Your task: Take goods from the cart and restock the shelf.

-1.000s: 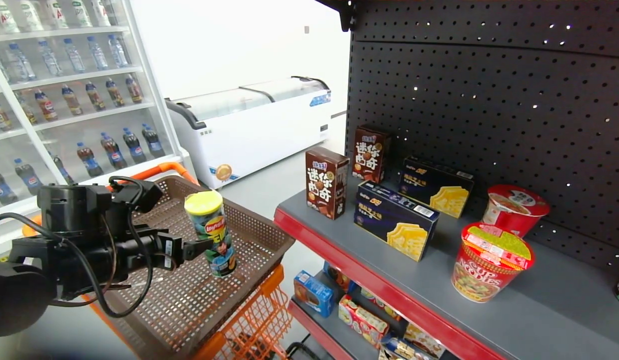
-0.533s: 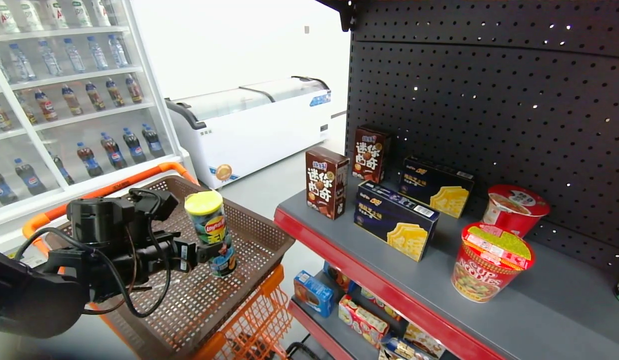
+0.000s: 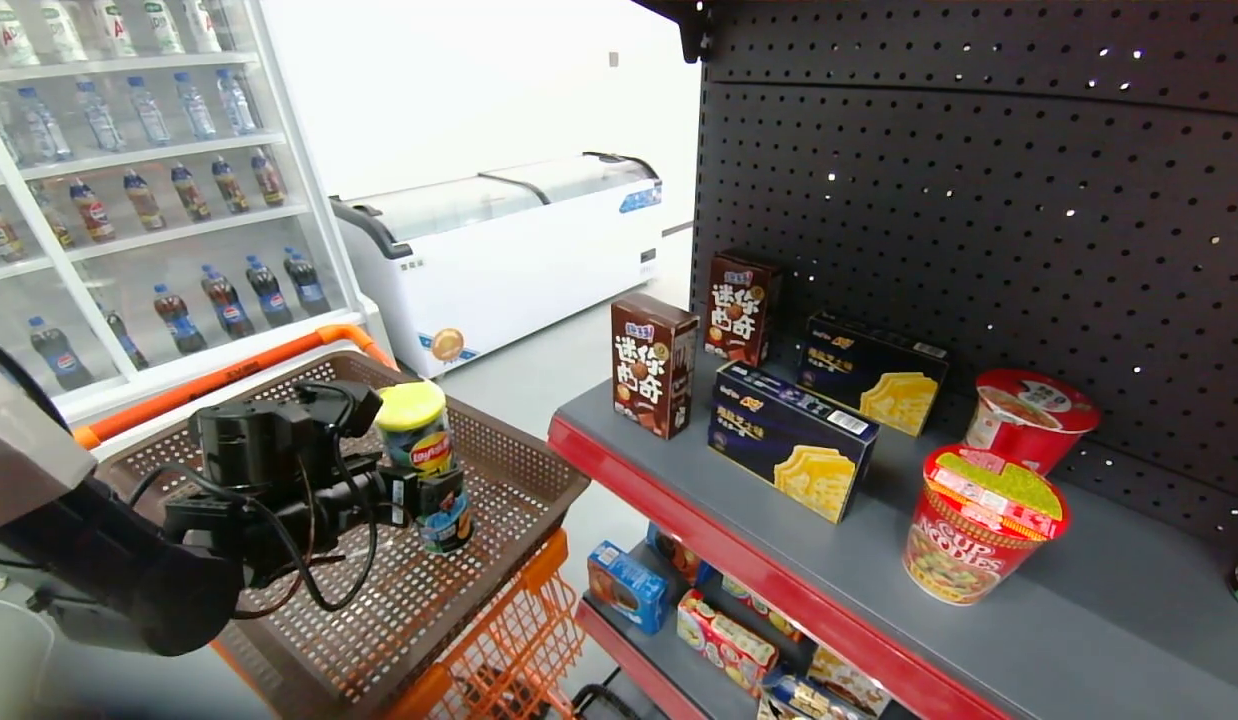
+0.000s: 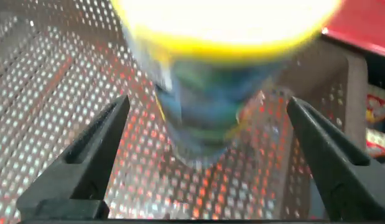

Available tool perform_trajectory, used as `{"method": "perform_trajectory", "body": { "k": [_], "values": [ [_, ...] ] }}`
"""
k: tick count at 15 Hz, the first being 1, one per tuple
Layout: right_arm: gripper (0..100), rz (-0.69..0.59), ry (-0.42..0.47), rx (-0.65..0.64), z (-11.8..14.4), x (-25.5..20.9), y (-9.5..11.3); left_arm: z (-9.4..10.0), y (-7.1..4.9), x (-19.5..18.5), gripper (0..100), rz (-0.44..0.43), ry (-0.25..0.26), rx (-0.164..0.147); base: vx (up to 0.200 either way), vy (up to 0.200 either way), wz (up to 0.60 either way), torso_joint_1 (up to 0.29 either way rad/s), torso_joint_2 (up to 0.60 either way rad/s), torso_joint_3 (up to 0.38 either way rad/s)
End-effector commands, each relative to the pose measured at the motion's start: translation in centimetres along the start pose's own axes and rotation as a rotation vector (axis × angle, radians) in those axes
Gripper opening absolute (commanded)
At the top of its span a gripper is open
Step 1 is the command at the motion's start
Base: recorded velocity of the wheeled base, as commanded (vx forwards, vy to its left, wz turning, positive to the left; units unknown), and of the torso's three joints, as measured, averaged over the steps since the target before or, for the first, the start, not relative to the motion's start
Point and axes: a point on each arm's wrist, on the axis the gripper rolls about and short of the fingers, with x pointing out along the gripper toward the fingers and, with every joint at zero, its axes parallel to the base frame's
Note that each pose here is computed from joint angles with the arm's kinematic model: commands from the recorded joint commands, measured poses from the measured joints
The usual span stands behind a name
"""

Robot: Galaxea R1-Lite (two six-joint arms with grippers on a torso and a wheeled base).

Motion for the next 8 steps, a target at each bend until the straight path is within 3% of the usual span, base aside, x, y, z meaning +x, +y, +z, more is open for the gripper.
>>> {"method": "perform_trajectory", "body": {
  "k": [1,8],
  "values": [
    [100,0.001,-0.001,0.0,0.0,0.0,0.0,-0.5,0.2,1.6,100,-0.001,0.01,0.005,0.0,0.0,0.0,0.0,0.0,0.0],
    [100,0.001,-0.001,0.0,0.0,0.0,0.0,-0.4,0.5,3.7,100,0.0,0.001,0.021,0.0,0.0,0.0,0.0,0.0,0.0]
  ]
}}
